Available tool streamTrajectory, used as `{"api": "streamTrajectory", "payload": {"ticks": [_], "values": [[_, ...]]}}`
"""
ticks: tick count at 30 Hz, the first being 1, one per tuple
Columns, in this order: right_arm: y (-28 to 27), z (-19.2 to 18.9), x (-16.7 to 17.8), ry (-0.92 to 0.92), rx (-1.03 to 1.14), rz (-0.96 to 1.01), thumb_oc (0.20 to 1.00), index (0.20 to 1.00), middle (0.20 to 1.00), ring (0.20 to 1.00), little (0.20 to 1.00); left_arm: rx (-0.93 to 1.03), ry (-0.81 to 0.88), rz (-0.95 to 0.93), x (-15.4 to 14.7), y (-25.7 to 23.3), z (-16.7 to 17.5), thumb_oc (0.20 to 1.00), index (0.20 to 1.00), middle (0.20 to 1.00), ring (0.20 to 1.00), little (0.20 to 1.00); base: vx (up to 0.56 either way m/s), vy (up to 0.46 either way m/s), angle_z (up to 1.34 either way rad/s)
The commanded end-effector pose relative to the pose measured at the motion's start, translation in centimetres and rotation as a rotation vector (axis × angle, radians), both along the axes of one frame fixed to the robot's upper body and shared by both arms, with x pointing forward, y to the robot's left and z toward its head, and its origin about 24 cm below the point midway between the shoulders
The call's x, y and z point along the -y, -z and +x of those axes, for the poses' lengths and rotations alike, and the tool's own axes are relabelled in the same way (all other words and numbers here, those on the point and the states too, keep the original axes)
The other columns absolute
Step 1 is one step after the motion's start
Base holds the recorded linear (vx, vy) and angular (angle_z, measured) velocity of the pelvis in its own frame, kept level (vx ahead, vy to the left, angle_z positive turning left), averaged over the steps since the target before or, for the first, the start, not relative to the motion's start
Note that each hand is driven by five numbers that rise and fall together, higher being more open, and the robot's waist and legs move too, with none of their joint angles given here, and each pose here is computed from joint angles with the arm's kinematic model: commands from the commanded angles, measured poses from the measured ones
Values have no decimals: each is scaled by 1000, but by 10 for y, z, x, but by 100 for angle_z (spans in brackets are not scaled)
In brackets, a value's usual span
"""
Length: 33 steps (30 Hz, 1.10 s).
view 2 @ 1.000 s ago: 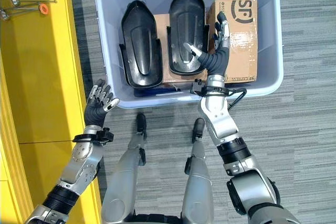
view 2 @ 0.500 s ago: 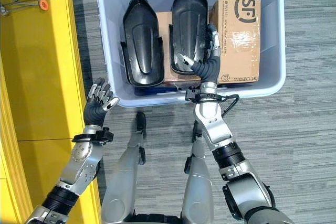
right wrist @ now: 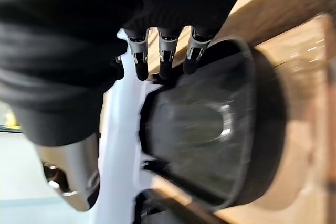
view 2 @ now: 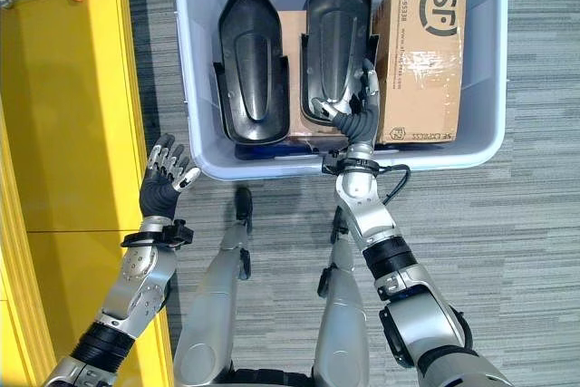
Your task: Move parts from the plastic box to the shelf.
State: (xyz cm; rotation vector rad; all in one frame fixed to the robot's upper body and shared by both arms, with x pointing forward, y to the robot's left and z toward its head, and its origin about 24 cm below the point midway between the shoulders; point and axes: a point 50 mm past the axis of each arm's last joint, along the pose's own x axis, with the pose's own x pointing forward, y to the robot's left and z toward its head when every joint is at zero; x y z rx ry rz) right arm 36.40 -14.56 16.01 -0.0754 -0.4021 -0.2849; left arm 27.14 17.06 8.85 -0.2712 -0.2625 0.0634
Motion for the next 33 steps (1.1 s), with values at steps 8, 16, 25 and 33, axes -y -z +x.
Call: {"api": "streamTrajectory", "payload": {"ticks": [8,16,25,33], "values": [[-25,2,27,113,95,42,1000,1000,1000,1000,1000,109,10,36,-1,-18,-12,1000,1000,1000,1000,1000,0,0,0],[-24,5,38,155,81,40,1000,1000,1000,1000,1000,113,21,29,1,-19,-11,1000,1000,1000,1000,1000,0,0,0],[-47,12,21,115,125,-72,1000,1000,1000,1000,1000,116,36,33,2,-20,-11,1000,1000,1000,1000,1000,0,0,0],[-63,18,1,86,150,-254,1000,1000,1000,1000,1000,128,38,41,2,-22,-11,1000,1000,1000,1000,1000,10,-3,6]]}}
